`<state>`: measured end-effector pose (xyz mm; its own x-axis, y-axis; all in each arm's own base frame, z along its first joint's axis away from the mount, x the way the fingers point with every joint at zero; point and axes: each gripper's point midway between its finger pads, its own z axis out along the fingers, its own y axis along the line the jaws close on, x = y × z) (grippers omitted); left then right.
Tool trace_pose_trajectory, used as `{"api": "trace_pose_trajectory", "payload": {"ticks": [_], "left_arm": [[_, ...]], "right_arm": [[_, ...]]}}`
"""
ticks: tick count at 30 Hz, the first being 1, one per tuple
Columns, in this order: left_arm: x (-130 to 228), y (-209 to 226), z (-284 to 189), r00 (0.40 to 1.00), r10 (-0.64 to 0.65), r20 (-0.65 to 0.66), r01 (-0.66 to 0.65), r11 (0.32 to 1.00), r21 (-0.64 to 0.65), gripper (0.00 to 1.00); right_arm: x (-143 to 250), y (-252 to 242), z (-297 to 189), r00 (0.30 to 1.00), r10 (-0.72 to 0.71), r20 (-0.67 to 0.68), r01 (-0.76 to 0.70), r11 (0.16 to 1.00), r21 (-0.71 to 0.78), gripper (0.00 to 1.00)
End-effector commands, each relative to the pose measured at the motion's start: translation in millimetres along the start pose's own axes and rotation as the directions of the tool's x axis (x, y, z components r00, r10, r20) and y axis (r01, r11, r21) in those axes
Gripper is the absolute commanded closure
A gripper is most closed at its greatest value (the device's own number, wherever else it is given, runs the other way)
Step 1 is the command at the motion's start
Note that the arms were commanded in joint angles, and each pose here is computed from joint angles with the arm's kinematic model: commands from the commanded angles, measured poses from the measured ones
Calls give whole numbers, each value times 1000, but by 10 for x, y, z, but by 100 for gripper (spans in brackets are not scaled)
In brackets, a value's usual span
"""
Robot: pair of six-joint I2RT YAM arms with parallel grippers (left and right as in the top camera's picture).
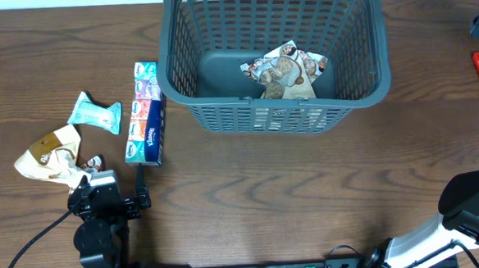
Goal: Pack container
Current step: 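Move the right gripper toward the orange spaghetti packet at right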
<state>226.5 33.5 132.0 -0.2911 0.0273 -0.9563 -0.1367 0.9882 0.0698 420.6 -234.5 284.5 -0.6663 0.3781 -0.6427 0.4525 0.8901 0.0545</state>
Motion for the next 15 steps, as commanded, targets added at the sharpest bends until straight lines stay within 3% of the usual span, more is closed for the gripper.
{"api": "trace_pose_trajectory", "payload": {"ticks": [1,5,10,15], "left_arm": [[114,-7,19,1000,1,-32,-1,1000,3,1],[113,-7,19,1000,1,-31,-1,1000,3,1],[113,-7,19,1000,1,-31,-1,1000,3,2],[114,-7,19,1000,1,-32,-1,1000,3,1]], "right_arm": [[95,-53,74,979,-202,-32,203,979,12,1],[253,-47,299,928,-369,-57,368,929,-20,1],[422,-192,616,932,-357,-67,358,934,3,1],[513,-808,763,964,-242,-107,262,928,264,1]]}}
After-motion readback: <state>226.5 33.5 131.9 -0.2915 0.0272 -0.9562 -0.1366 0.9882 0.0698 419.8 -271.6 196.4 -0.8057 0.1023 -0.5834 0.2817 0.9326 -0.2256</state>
